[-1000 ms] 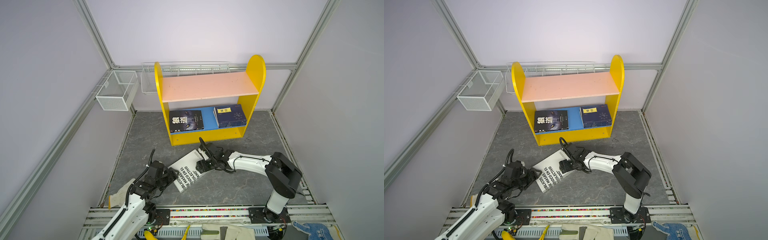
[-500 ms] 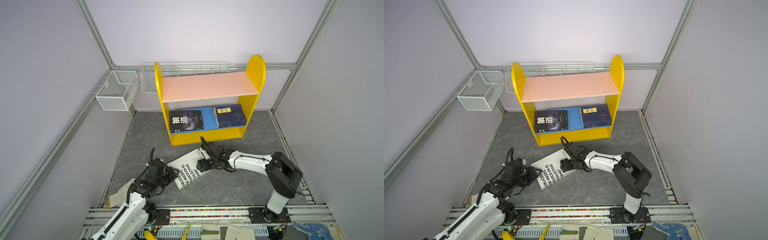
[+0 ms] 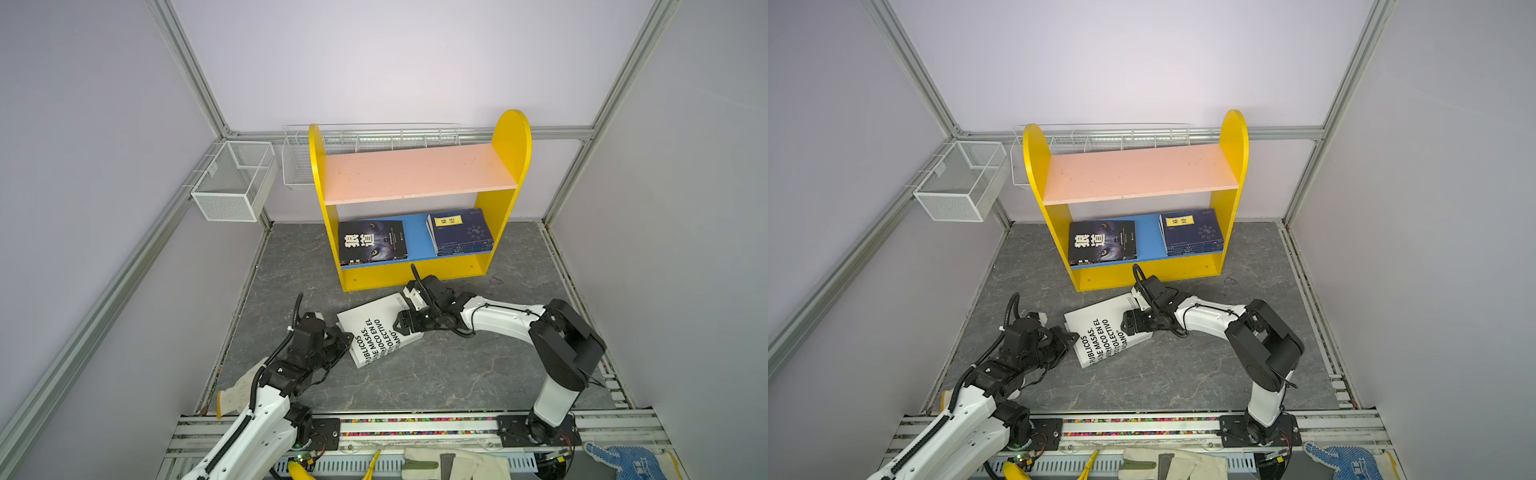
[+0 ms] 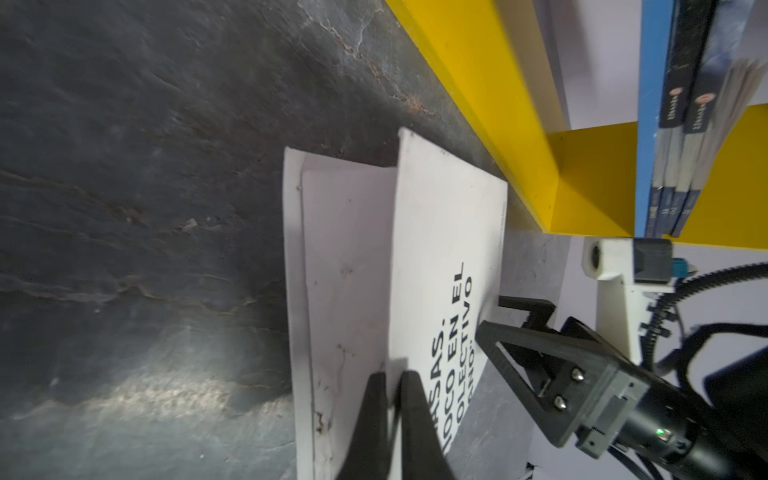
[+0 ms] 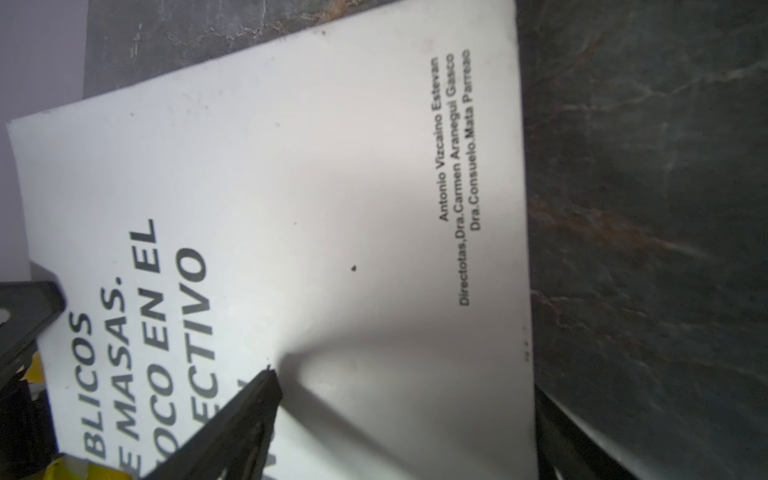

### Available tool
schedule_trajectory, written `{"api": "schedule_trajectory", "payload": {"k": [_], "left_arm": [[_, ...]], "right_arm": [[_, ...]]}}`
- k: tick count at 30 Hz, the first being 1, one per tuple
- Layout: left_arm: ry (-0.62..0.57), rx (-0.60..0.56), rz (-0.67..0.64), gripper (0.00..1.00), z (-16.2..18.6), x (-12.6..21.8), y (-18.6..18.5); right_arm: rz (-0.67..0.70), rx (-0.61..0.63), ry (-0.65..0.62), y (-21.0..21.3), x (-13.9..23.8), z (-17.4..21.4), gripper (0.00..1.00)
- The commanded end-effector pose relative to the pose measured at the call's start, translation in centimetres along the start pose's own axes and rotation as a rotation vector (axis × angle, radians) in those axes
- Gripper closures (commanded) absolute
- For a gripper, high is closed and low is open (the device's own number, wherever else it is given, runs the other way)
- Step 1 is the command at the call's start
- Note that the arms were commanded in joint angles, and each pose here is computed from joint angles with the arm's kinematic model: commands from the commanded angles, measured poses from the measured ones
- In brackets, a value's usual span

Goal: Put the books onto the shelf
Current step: 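Lift the white booklet off the floor with both grippers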

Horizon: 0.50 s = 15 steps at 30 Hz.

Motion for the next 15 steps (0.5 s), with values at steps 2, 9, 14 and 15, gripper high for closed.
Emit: {"api": "schedule_trajectory", "payload": {"k": [2,9,14,15], "left_arm": [[0.161,-0.058,0.334,1.0,1.8,1.9,-7.6],[0.142,-0.065,0.355,1.0,1.4,2.9,-8.8],[0.125,-0.098,0.401,1.0,1.1,4.0,-10.6],[0.122,-0.105,0.398,1.0,1.0,4.1,-10.8]], "right_arm": [[-0.303,0.062,0.001,5.2,-0.8,-0.9,0.14],[-0.326,0.017,-0.093,4.1,1.2,-2.8,0.07],[-0.258,-0.033,-0.21,2.7,4.0,-3.9,0.01],[-0.255,-0.049,-0.232,2.4,4.5,-4.1,0.03]]}}
Point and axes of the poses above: each gripper's point midway between its finger pads, its own x axis back along the fingers, its own y axis along the line the jaws close on, z = x × y, the point moved 4 cm from there along x, back along the fingers, and after that the axes turned 6 degrees about x, right-handed, at the moved point
